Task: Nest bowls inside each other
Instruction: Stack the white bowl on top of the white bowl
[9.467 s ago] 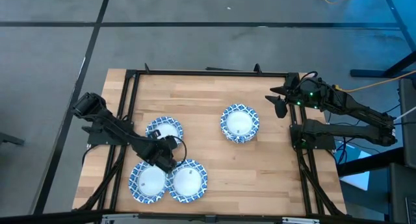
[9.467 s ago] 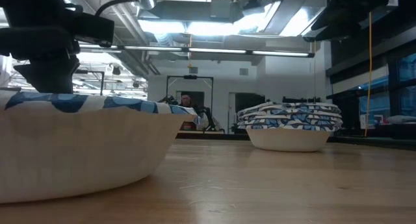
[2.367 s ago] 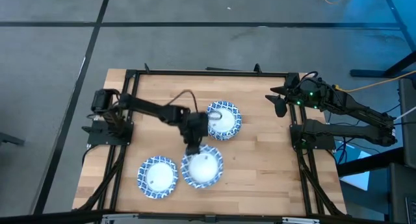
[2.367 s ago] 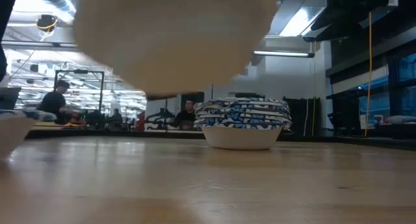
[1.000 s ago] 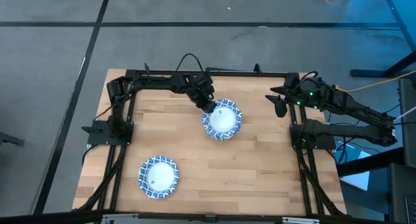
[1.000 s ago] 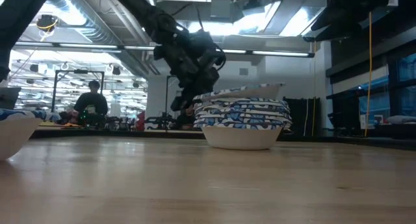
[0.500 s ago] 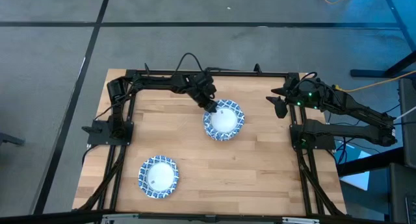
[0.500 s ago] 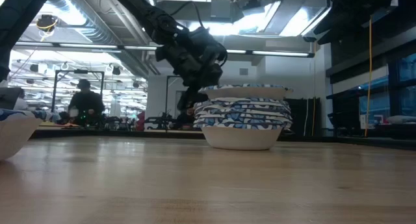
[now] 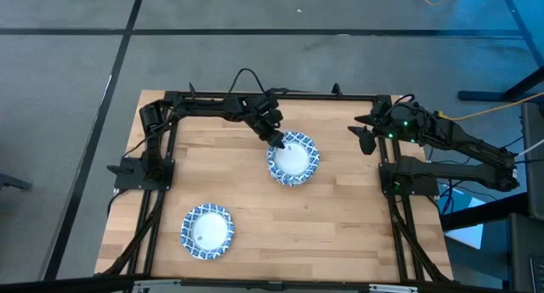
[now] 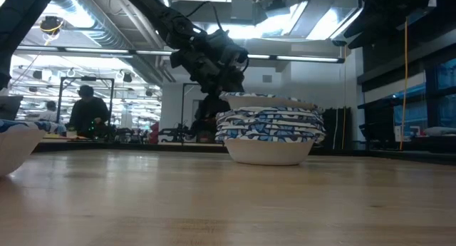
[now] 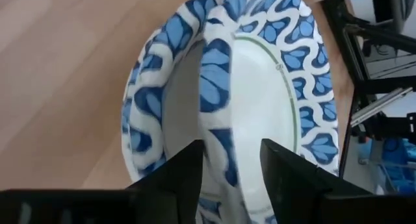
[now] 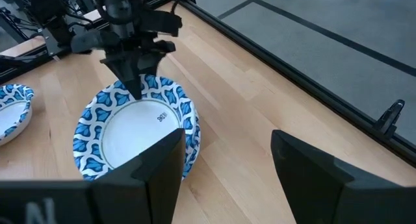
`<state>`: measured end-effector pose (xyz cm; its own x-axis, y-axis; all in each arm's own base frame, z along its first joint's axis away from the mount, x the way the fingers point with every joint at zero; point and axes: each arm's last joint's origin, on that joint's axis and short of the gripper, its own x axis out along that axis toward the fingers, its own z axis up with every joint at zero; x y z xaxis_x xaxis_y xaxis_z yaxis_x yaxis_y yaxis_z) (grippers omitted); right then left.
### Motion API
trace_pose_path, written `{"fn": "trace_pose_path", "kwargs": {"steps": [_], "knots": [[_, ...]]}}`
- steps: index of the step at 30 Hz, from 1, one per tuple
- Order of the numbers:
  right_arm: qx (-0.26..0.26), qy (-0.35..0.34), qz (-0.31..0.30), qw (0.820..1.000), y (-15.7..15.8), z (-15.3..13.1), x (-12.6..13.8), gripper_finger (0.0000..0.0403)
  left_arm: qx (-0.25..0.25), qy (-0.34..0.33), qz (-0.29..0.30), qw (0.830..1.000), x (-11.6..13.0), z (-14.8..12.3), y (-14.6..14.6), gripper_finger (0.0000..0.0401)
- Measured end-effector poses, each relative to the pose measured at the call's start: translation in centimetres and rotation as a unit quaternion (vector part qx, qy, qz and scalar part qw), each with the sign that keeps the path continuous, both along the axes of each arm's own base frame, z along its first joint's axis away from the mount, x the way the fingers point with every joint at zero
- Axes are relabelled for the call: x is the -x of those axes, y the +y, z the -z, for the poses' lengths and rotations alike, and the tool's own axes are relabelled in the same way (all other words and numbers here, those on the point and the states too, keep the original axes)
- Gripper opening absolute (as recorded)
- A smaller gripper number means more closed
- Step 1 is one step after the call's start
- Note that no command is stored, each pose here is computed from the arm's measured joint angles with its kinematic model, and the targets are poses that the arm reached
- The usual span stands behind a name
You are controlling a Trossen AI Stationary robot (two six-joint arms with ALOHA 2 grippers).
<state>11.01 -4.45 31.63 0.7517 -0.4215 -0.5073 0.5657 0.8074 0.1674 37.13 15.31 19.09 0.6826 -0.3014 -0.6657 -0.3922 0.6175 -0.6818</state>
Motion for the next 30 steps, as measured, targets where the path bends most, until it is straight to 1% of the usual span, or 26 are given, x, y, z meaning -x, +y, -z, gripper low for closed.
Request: {"fn": "trace_pose_path", "kwargs": {"steps": [3,6,8,11,15,17,20,23,26,30], "knots": [[0.0,0.0,0.0,1.0,0.0,0.0,0.0,0.0228,-0.009,0.001,-0.001,1.0,0.4,-0.6,0.1,0.0147],[0.0,0.0,0.0,1.0,0.0,0.0,0.0,0.0228,-0.028,0.024,-0.017,0.999,1.2,-1.2,0.3,0.0147],[0.0,0.0,0.0,1.0,0.0,0.0,0.0,0.0228,-0.062,0.028,-0.028,0.997,1.8,-2.3,0.5,0.0147],[0.0,0.0,0.0,1.0,0.0,0.0,0.0,0.0228,-0.115,0.051,-0.051,0.991,3.2,-3.9,0.6,0.0147],[0.002,0.001,-0.001,1.0,0.0,0.0,0.0,0.0228,-0.192,0.095,-0.089,0.973,5.9,-6.6,0.9,0.0147],[0.004,0.002,-0.002,1.0,0.0,0.0,0.0,0.0228,-0.21,0.122,-0.094,0.966,7.5,-7.8,0.6,0.0147],[0.004,0.002,-0.003,1.0,0.0,0.0,0.0,0.0228,-0.212,0.138,-0.081,0.964,9.2,-9.3,-0.2,0.0147],[0.005,0.003,-0.004,1.0,0.0,0.0,0.0,0.0228,-0.202,0.152,-0.05,0.966,10.7,-10.5,-1.8,0.0147],[0.008,0.004,-0.005,1.0,0.0,0.0,0.0,0.0228,-0.197,0.173,-0.004,0.965,11.9,-11.3,-3.8,0.0147],[0.01,0.005,-0.007,1.0,0.0,0.0,0.0,0.0228,-0.207,0.189,0.07,0.957,13.0,-12.1,-6.6,0.0147]]}}
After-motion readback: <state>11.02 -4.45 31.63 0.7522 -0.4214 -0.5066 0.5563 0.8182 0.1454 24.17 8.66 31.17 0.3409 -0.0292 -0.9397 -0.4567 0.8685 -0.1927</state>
